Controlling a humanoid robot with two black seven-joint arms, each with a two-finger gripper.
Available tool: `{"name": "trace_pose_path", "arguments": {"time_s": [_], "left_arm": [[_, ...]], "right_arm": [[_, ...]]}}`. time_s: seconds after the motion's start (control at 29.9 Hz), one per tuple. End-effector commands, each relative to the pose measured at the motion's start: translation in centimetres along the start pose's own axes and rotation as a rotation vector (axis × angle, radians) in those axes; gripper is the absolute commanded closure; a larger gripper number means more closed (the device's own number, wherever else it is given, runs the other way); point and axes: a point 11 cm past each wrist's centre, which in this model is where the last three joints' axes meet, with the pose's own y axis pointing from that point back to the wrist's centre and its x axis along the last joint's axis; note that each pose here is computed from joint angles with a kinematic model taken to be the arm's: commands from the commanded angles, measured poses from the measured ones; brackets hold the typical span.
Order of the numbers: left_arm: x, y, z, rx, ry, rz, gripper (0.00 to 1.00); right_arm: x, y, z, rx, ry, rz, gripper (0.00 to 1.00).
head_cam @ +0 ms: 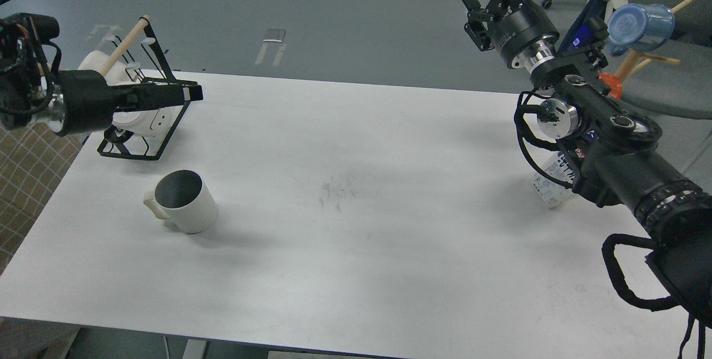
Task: Place cup and milk with both arms
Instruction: 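Move the left gripper down toward the white mug, then grasp the white mug with the left gripper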
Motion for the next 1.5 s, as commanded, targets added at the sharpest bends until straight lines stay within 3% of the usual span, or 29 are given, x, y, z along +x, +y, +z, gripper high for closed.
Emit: {"name": "trace_pose_path", "arguments": {"time_s": [0.0, 0.27, 0.53, 1.47], "left_arm": [[-2.9, 1.3, -1.9, 0.072, -0.087, -0.101, 0.02], [-4.2, 1.3, -3.2, 0.131, -0.239, -0.187, 0.02], [-4.8, -1.3, -3.0, 0.098, -0.199, -0.174, 0.02], [-6.4, -5.5, -3.3, 0.097, -0.152, -0.193, 0.05]], "right_arm": [[-0.3, 0.3, 0.3, 0.0, -0.011, -0.009, 0.0], [0.1, 0.7, 0.4, -0.002, -0.013, -0.003, 0.0], [-0.1, 0.9, 0.6, 0.001, -0.018, -0.007, 0.0], [0.4, 1.6, 1.4, -0.014, -0.023, 0.01, 0.0]]}}
